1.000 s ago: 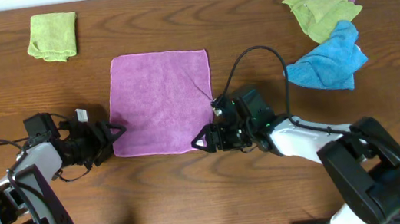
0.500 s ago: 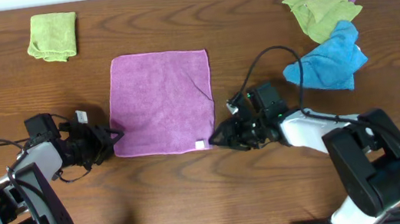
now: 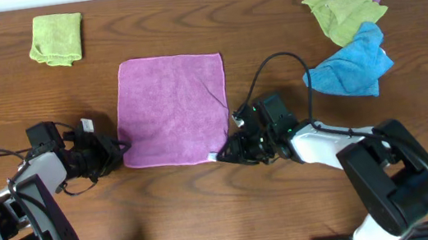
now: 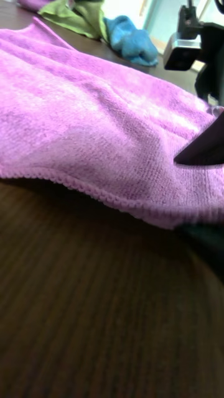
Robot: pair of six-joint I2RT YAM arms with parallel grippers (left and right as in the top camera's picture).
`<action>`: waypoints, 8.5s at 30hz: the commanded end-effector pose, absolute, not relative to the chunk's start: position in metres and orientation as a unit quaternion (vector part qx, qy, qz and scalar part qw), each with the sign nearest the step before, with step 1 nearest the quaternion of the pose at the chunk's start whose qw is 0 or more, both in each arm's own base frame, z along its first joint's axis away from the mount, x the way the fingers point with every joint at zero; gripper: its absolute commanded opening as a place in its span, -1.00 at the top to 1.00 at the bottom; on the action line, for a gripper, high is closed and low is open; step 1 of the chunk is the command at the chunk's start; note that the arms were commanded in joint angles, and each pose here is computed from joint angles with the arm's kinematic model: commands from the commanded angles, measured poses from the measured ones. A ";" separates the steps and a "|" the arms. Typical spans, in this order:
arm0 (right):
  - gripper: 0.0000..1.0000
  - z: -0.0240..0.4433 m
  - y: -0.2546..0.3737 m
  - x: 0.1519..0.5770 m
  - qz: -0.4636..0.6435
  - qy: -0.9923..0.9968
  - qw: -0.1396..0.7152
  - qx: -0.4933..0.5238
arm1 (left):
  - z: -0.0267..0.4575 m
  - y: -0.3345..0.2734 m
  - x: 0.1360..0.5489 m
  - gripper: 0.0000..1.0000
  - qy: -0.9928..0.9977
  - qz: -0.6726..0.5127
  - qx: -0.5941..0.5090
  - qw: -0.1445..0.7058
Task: Fold the cloth
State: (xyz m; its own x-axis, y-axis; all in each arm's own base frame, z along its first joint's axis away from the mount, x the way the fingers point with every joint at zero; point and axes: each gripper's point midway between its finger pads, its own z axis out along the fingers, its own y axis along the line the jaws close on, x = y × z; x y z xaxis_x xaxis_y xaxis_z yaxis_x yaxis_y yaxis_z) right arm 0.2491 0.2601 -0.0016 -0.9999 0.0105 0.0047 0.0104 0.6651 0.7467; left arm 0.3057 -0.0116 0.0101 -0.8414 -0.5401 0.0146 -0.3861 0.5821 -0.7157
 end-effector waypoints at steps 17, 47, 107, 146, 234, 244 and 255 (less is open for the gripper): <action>0.97 0.066 0.268 0.288 0.436 0.897 0.076 -0.011 | 0.040 -0.024 0.333 0.88 0.835 -0.461 -0.274 0.123; 0.97 0.086 0.271 0.417 0.386 0.896 0.221 -0.007 | 0.081 -0.009 0.447 0.88 0.865 -0.346 -0.215 0.293; -0.73 0.181 0.216 0.488 0.230 0.918 0.315 -0.068 | 0.166 0.029 0.517 -0.01 0.948 -0.135 -0.040 0.284; 0.97 0.082 0.261 0.492 0.089 0.935 0.297 -0.174 | 0.066 -0.032 0.513 0.88 0.983 -0.013 -0.038 0.181; -0.43 0.173 0.171 0.444 0.415 0.880 0.185 -0.136 | -0.009 -0.083 0.455 0.88 0.996 0.016 0.043 0.071; -0.49 0.136 0.166 0.433 0.507 0.842 0.154 -0.100 | -0.009 -0.088 0.454 0.89 0.997 0.003 0.043 0.069; -0.64 0.086 0.154 0.443 0.515 0.846 0.129 -0.049 | -0.009 -0.088 0.454 0.89 0.997 0.003 0.044 0.069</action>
State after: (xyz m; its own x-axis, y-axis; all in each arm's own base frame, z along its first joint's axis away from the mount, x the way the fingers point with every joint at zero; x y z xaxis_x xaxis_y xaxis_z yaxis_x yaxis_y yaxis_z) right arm 0.4438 0.1524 0.0963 -0.9436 0.0277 -0.3298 -0.2730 0.4980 0.8230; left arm 0.4605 -0.0987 0.0022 -0.9812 0.0919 -0.1695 0.0954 0.9954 -0.0128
